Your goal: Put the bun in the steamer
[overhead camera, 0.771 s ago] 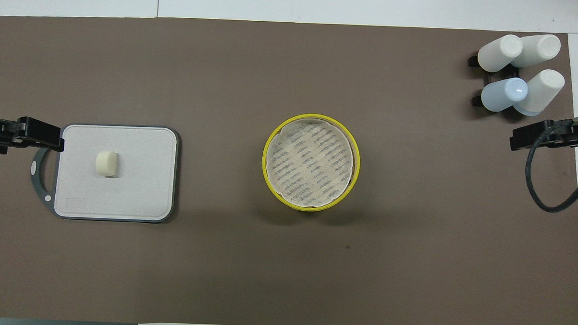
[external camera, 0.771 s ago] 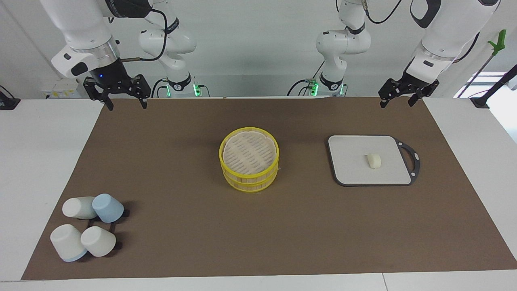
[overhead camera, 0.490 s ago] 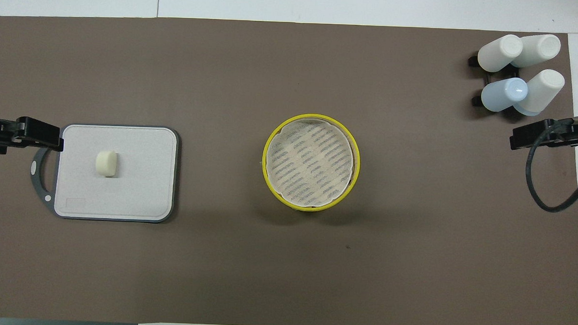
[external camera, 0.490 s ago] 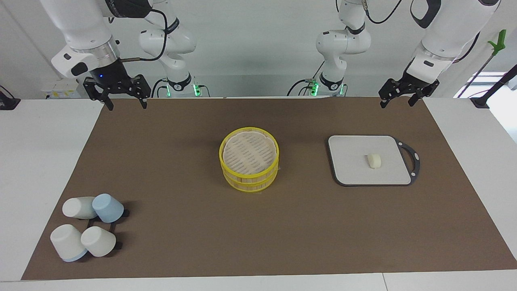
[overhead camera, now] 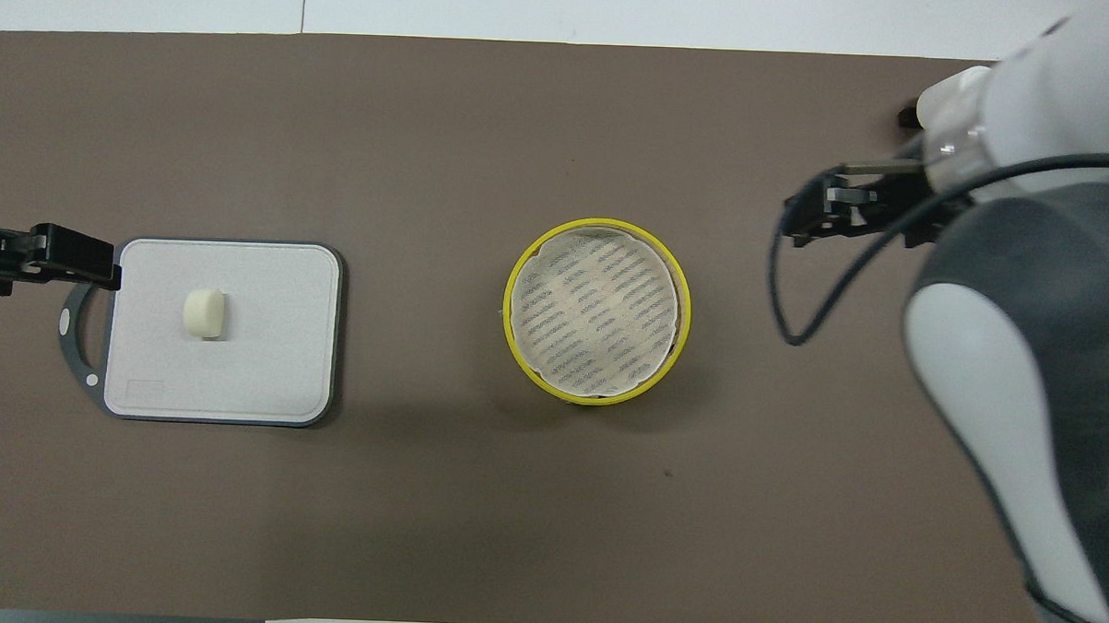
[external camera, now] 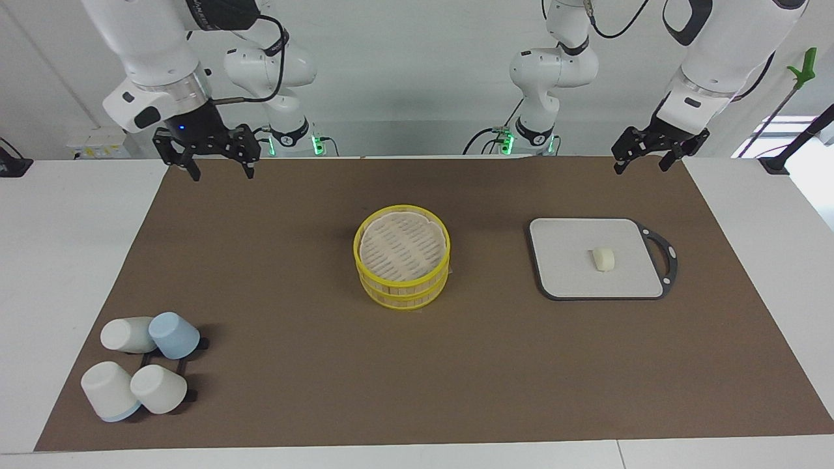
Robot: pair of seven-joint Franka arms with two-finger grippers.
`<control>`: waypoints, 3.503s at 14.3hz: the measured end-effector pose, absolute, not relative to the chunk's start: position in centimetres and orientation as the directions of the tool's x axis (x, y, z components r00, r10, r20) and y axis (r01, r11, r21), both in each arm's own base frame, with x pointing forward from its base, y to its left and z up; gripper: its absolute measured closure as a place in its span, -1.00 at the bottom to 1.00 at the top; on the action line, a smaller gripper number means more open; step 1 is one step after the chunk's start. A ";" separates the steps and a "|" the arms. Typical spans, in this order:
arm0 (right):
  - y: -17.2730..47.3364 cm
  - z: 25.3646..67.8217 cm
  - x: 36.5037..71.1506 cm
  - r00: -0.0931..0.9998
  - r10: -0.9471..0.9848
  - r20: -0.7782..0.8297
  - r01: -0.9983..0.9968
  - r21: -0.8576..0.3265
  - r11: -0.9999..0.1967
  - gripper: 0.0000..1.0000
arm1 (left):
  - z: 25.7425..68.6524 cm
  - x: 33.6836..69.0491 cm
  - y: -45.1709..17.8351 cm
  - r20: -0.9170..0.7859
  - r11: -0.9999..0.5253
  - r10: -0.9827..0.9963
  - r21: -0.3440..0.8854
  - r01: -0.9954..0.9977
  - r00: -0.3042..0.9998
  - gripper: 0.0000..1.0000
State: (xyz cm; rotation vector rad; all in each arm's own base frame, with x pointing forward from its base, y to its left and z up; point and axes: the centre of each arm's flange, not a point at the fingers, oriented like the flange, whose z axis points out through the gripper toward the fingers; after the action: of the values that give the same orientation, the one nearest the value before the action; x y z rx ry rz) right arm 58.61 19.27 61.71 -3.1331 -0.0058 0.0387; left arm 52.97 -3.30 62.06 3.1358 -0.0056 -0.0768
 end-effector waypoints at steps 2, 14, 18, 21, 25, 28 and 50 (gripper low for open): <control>29.6 58.2 58.5 1.000 -0.019 -0.025 -0.018 0.034 -0.999 -1.00 | 61.5 53.0 -2.9 -0.049 -1.000 -0.011 0.006 -0.011 0.999 -1.00; 46.0 40.2 55.3 0.996 -0.036 0.080 -0.035 -0.012 -0.999 -1.00 | 35.9 53.3 2.0 0.015 -0.999 -0.051 0.004 -0.051 0.999 -1.00; 45.3 39.9 53.2 0.998 -0.022 0.066 -0.022 0.003 -1.000 -0.59 | 31.6 53.0 1.8 0.025 -0.998 -0.060 0.003 -0.060 0.998 -1.00; 45.8 39.3 51.9 0.998 -0.002 0.068 -0.002 -0.001 -1.000 -0.22 | 31.6 53.0 1.7 0.033 -0.998 -0.062 0.002 -0.062 0.998 -0.85; 45.8 38.1 50.9 0.998 0.011 0.065 0.010 0.002 -1.000 -0.03 | 30.6 53.2 1.6 0.042 -0.998 -0.065 0.001 -0.065 0.997 0.18; 45.6 38.1 50.8 0.998 0.010 0.064 0.010 0.005 -1.000 0.67 | 30.7 53.3 1.5 0.042 -0.998 -0.066 0.002 -0.066 0.997 0.36; 1.9 50.9 60.6 0.904 0.370 -0.213 0.373 -0.028 -0.928 0.81 | 46.0 50.5 -42.0 0.013 -0.939 0.332 0.105 0.329 0.943 0.36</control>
State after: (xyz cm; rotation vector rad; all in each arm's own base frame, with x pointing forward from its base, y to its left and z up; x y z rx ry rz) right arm 60.55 1.90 50.89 -3.0787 -0.6003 0.3403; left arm 50.46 -41.99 46.05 2.9963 0.5105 0.0470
